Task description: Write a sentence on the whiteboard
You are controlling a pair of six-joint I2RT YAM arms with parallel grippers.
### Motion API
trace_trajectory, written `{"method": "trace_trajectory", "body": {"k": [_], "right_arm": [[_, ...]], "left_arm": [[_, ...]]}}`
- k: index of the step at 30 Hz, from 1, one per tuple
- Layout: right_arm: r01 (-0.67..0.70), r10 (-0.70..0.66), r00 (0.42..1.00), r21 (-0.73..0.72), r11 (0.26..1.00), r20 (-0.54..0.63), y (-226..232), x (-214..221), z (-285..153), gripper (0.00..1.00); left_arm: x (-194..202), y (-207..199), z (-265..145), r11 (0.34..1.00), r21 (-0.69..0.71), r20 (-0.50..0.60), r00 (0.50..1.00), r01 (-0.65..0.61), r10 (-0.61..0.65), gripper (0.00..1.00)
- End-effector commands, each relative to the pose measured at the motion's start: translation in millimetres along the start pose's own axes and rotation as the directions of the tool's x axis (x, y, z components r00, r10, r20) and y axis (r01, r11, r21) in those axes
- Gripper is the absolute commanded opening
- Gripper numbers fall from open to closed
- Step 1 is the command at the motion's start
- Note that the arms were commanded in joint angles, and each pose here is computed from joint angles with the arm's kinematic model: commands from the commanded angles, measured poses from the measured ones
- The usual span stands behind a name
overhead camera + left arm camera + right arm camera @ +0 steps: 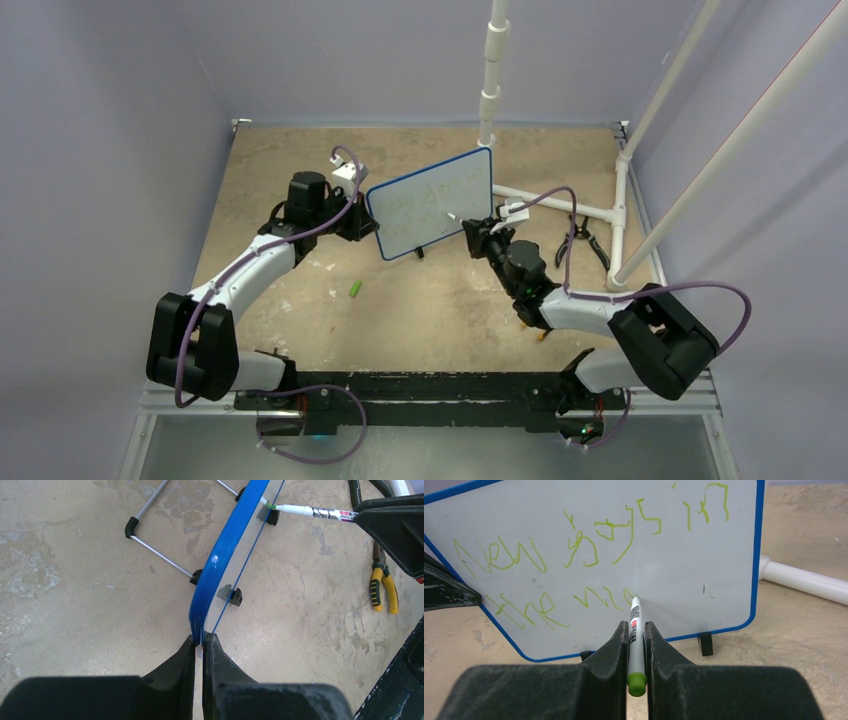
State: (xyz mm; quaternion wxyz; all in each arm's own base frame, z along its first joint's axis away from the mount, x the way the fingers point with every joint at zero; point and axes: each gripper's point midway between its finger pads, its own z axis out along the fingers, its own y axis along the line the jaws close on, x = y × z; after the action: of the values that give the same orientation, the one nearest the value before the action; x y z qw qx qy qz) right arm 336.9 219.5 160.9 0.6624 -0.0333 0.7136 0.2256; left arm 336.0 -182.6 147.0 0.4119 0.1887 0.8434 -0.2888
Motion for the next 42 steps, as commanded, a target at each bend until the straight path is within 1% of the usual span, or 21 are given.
{"method": "trace_trajectory", "body": {"k": [1,8,12,17,21,24,27,36,42], "right_arm": [[-0.007,0.006,1.000,0.027,1.000,0.026,-0.2,-10.6,9.5,0.00],[-0.025,0.027,0.999,0.055,0.998,-0.028,-5.9,6.2,9.2,0.00],[-0.023,0.025,1.000,0.080,0.997,-0.018,-9.3,2.9,10.5,0.00],[-0.029,0.027,0.999,0.077,0.997,0.026,-8.2,-10.5,10.4,0.00],[-0.034,0.028,0.996,0.070,0.997,0.089,-7.4,-29.5,4.2,0.00],[-0.030,0.024,0.990,0.039,0.999,0.142,-3.3,-45.8,-2.4,0.00],[-0.030,0.029,0.986,0.003,1.000,0.164,4.4,-55.2,-3.9,0.00],[0.003,-0.002,0.989,-0.008,1.000,0.151,10.8,-52.3,12.5,0.00],[0.009,-0.012,0.995,0.034,0.999,0.098,2.2,-34.8,16.1,0.00]], "left_arm": [[-24.8,-10.6,-9.5,0.999,0.018,0.076,0.997,-0.031,0.029,0.00],[-25.1,-10.0,-10.3,0.999,0.013,0.077,0.997,-0.031,0.030,0.00],[-25.0,-9.9,-10.3,0.999,0.012,0.076,0.997,-0.030,0.029,0.00],[-25.1,-10.1,-10.1,0.999,0.014,0.077,0.997,-0.031,0.030,0.00],[-25.8,-10.6,-10.9,0.999,0.014,0.079,0.996,-0.031,0.030,0.00],[-25.6,-11.0,-11.0,0.999,0.016,0.079,0.996,-0.031,0.030,0.00],[-25.6,-11.3,-10.9,0.999,0.017,0.079,0.996,-0.030,0.028,0.00],[-25.2,-11.3,-10.9,0.999,0.018,0.078,0.996,-0.031,0.030,0.00],[-25.4,-11.4,-11.2,0.999,0.018,0.079,0.996,-0.033,0.031,0.00]]}}
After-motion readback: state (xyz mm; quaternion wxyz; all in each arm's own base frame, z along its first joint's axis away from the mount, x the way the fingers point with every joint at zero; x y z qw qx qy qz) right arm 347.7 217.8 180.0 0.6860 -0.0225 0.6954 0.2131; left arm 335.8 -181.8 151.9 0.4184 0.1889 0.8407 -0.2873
